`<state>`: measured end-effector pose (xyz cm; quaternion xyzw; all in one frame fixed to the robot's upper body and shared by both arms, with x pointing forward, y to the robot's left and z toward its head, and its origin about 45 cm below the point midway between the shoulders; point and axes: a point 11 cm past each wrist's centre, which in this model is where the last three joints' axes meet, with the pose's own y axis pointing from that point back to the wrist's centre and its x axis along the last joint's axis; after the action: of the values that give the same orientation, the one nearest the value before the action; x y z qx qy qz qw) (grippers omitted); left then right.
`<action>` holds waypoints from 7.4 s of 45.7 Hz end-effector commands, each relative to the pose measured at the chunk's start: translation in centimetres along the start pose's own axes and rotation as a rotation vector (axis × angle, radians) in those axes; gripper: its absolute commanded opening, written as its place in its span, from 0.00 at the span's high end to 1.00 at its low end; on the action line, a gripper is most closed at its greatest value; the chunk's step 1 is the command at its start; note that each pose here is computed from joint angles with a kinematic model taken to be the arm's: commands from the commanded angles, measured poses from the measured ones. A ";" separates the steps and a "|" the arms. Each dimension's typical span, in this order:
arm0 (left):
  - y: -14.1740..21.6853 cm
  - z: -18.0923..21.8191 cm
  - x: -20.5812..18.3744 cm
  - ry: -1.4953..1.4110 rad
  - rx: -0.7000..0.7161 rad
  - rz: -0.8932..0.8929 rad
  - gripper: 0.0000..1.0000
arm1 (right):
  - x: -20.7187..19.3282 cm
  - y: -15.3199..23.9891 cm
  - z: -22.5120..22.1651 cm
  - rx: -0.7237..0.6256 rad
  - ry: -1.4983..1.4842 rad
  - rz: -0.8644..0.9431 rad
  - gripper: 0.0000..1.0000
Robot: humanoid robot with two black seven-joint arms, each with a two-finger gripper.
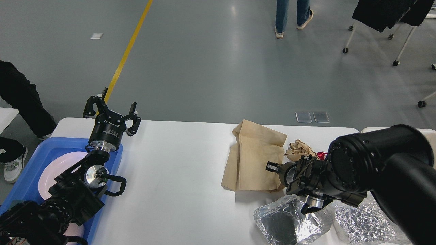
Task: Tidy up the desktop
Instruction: 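Lift the brown paper bag with the right gripper and drop it into the white bin, then move the right gripper back and grasp the crumpled brown paper, then lift the crumpled paper with the right gripper and drop it into the bin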
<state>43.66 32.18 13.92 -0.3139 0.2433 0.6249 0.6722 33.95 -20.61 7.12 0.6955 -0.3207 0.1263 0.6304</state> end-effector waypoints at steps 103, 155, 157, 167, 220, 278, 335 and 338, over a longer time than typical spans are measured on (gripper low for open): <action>0.0 0.0 0.0 0.000 0.000 0.000 0.03 | 10.6 4.3 34.9 -0.564 -0.159 0.488 0.00; 0.0 0.0 0.0 0.000 0.000 0.000 0.03 | 23.5 7.5 13.6 -0.100 -0.219 0.304 0.00; 0.0 0.0 0.0 0.000 0.000 0.000 0.03 | 22.7 8.3 11.4 -0.060 -0.195 0.244 0.00; 0.0 -0.1 0.0 0.001 0.001 0.000 0.03 | 16.2 11.0 1.7 0.135 -0.158 -0.043 0.00; 0.0 -0.1 0.0 0.000 0.002 -0.001 0.03 | 8.0 -1.7 6.8 -0.038 0.028 0.031 0.00; 0.0 -0.1 0.0 0.000 0.002 -0.001 0.03 | 2.0 -3.7 4.3 0.003 0.074 0.026 1.00; 0.0 0.0 0.0 0.000 0.000 0.000 0.03 | 18.9 10.9 7.5 -0.011 0.102 -0.111 1.00; 0.0 0.0 0.0 0.000 0.000 0.000 0.03 | 19.7 9.5 11.1 -0.071 0.064 -0.068 1.00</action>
<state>43.66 32.17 13.92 -0.3136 0.2433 0.6248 0.6724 39.51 -30.69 26.37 0.7186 -0.2341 0.1269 0.6424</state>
